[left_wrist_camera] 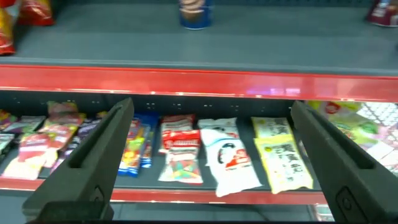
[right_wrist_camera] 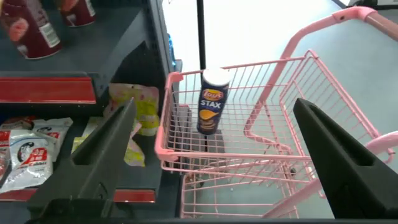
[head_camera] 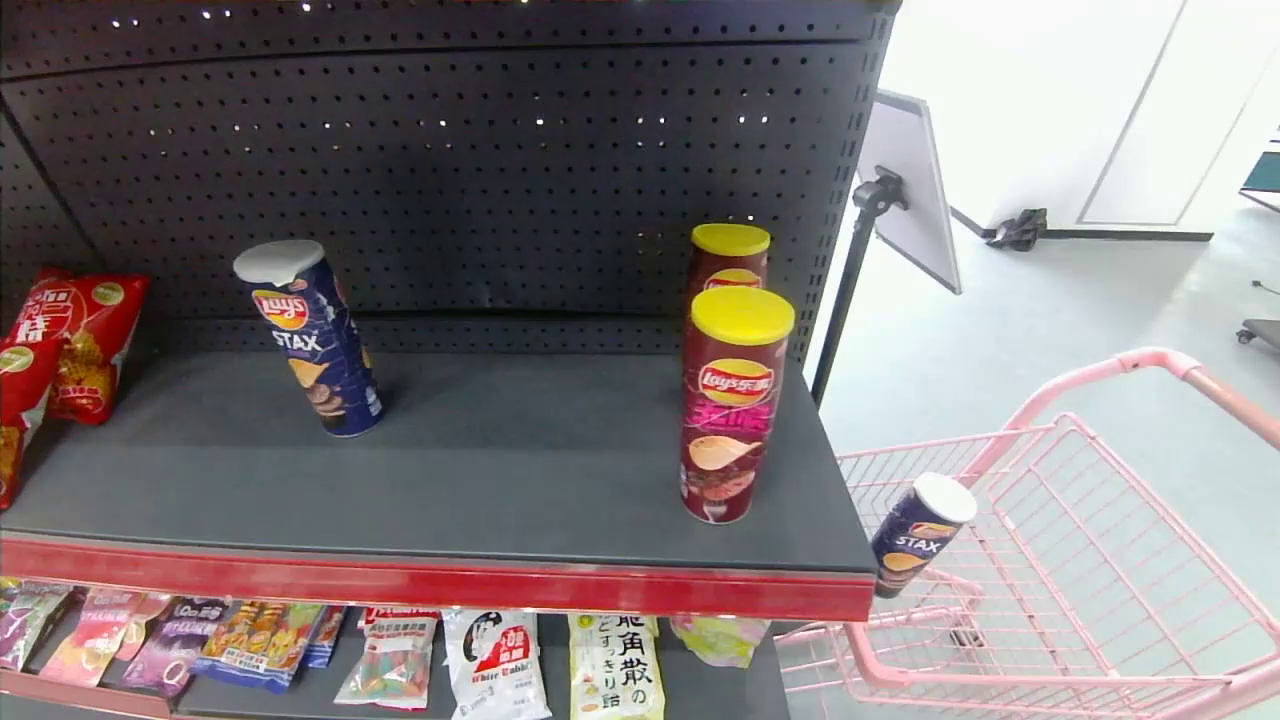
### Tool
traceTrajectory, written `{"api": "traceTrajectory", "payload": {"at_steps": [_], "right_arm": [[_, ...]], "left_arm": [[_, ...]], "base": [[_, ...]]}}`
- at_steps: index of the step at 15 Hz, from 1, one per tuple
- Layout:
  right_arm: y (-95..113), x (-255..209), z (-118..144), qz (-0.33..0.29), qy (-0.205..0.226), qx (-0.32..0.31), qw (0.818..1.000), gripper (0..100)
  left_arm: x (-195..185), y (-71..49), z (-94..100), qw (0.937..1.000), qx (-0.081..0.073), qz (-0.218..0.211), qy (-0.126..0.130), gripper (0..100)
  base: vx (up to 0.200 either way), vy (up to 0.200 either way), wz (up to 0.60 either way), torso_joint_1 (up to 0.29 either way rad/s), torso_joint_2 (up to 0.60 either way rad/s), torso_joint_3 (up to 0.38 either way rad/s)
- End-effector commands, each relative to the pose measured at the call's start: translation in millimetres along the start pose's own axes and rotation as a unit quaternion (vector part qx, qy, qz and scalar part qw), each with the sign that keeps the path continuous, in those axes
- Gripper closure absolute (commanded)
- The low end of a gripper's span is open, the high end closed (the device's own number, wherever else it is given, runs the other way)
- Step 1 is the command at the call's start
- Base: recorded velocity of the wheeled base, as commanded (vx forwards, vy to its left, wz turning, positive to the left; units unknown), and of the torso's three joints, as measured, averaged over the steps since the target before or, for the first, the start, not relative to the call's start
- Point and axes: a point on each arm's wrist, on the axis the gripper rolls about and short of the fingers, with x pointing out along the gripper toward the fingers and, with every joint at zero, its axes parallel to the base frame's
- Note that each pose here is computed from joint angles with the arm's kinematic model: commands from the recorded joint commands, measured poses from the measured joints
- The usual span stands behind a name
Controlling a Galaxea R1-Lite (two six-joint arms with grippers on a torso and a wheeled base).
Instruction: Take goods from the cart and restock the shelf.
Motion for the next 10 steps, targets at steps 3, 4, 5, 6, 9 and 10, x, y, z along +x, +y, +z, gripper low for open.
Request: {"api": "traceTrajectory", "payload": {"at_steps": [3,4,5,6,9,10], "right_arm": [[0.0,0.0,0.0,0.001,0.0,0.0,1.0,0],[0.0,0.0,0.2,0.001,-0.001,0.0,1.0,0],[0.0,0.0,0.0,0.001,0.0,0.0,1.0,0],[0.0,0.0,0.2,0.001,-0.001,0.0,1.0,0],[0.0,0.1,0.1,0.001,0.0,0.0,1.0,0],[0.0,0.0,0.0,0.001,0.0,0.0,1.0,0]], "left_arm": [[0.1,0.0,0.0,1.0,0.0,0.0,0.001,0],[0.1,0.0,0.2,1.0,0.0,0.0,0.0,0],[0.1,0.0,0.0,1.0,0.0,0.0,0.001,0],[0.1,0.0,0.0,1.0,-0.001,0.0,0.001,0],[0.1,0.0,0.0,1.0,-0.001,0.0,0.001,0],[0.1,0.0,0.0,1.0,-0.001,0.0,0.001,0]], "base": [[0.0,-0.2,0.0,0.004,0.0,0.001],[0.0,-0.2,0.0,0.007,0.01,0.007],[0.0,-0.2,0.0,0.002,0.0,0.007],[0.0,-0.2,0.0,-0.002,-0.01,0.007],[0.0,-0.2,0.0,0.001,0.0,-0.001],[0.0,-0.2,0.0,0.002,0.0,-0.007]]}}
